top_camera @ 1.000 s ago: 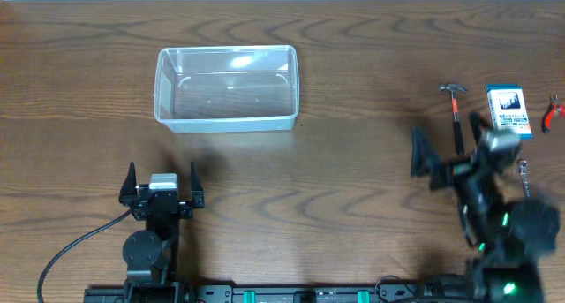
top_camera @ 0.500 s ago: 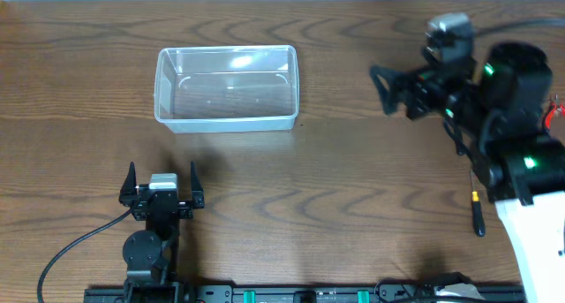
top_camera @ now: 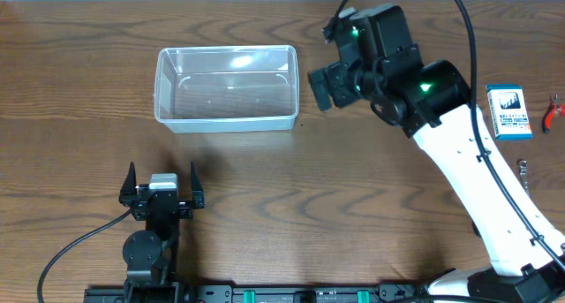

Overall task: Pack container
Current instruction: 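Move the right gripper up and left to the clear box's right rim, then move the left gripper to the clear box's left rim and grip it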

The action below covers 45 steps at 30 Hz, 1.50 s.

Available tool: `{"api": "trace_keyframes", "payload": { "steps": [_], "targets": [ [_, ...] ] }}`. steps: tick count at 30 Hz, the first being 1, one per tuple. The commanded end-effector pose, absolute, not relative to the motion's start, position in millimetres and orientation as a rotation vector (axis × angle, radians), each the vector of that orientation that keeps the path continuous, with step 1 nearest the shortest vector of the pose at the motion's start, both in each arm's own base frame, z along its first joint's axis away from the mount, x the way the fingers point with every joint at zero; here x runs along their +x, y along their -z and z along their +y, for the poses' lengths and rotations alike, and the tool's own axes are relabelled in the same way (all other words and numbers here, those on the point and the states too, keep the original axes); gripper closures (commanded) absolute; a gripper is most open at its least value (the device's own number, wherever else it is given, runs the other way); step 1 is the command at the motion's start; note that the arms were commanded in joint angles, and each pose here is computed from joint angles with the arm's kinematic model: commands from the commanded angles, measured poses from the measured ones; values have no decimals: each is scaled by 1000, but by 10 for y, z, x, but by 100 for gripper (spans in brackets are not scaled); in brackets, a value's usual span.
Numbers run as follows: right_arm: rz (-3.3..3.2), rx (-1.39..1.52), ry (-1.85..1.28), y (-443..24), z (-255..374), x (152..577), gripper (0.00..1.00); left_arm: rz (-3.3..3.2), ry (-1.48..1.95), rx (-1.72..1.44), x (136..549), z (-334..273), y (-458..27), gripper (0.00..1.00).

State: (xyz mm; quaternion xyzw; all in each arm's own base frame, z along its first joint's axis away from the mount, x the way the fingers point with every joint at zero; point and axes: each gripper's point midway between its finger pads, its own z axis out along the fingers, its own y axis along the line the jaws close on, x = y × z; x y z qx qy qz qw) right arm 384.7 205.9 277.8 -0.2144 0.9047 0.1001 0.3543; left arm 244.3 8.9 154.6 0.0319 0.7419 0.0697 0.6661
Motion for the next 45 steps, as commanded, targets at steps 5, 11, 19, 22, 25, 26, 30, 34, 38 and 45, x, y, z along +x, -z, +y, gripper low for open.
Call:
{"api": "trace_keyframes", "payload": {
  "steps": [5,11,19,22,25,26,30,34,38,45],
  "targets": [
    [2310,-267,-375,-2922,2252,4115,1,1728,-161,59,2434,116,-1365,2],
    [2412,-156,-397,-2786,2412,4217,1,1728,-161,59,2434,116,-1365,2],
    [2614,-200,-302,-2338,2522,4132,1,1728,-161,59,2434,116,-1365,2],
    [2666,-220,-268,-2230,2478,4055,1,1728,-161,59,2434,116,-1365,2],
    [2706,-224,-245,-2175,2433,3983,1,1728,-161,59,2434,116,-1365,2],
    [2716,-225,-239,-2164,2421,3963,1,1728,-161,59,2434,116,-1365,2],
    [2722,-226,-234,-2156,2412,3950,1,1728,-161,59,2434,116,-1365,2],
    [2717,-224,-237,-2163,2413,3962,1,1728,-161,59,2434,116,-1365,2],
    [2719,-221,-236,-2161,2404,3963,1,1728,-161,59,2434,116,-1365,2],
    [2722,-223,-241,-2159,2410,3955,1,1728,-118,30,2436,95,-1364,2]
  ]
}}
